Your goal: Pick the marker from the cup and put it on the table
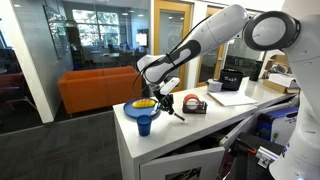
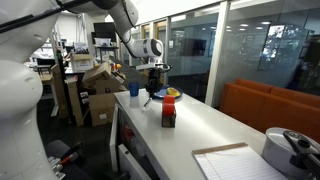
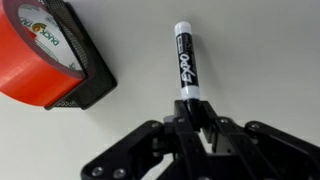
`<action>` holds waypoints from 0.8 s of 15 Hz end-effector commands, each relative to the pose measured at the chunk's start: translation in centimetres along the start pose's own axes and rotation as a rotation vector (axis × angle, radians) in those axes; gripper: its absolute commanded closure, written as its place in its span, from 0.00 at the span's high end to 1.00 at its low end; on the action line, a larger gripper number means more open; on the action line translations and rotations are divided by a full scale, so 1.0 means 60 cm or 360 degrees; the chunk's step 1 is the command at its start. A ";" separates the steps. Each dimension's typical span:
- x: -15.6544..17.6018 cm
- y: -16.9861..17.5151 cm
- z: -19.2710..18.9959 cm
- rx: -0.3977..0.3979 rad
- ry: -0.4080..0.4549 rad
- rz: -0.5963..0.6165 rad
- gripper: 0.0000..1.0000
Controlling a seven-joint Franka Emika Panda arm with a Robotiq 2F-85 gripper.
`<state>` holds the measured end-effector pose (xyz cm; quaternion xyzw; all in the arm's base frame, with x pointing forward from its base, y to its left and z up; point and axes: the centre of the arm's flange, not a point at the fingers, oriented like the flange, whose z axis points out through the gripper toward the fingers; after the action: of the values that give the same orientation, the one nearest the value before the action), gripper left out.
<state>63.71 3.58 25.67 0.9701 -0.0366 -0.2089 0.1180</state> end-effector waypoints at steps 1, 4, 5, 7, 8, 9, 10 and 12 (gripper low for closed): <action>0.006 -0.001 -0.004 0.0009 -0.0020 -0.0011 0.05; 0.007 -0.002 -0.002 0.0011 -0.0014 -0.0007 0.05; 0.007 -0.002 -0.004 0.0009 -0.0007 0.0006 0.44; 0.006 -0.001 -0.005 0.0022 -0.0003 0.0004 0.51; 0.006 0.000 -0.006 0.0019 0.0004 -0.0003 0.58; 0.006 0.000 -0.006 0.0021 0.0007 -0.0003 0.65; 0.006 -0.001 -0.007 0.0023 0.0010 0.0000 0.73; 0.004 -0.001 -0.010 0.0028 0.0024 0.0001 0.88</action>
<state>63.80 3.60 25.75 0.9706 -0.0362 -0.2068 0.1175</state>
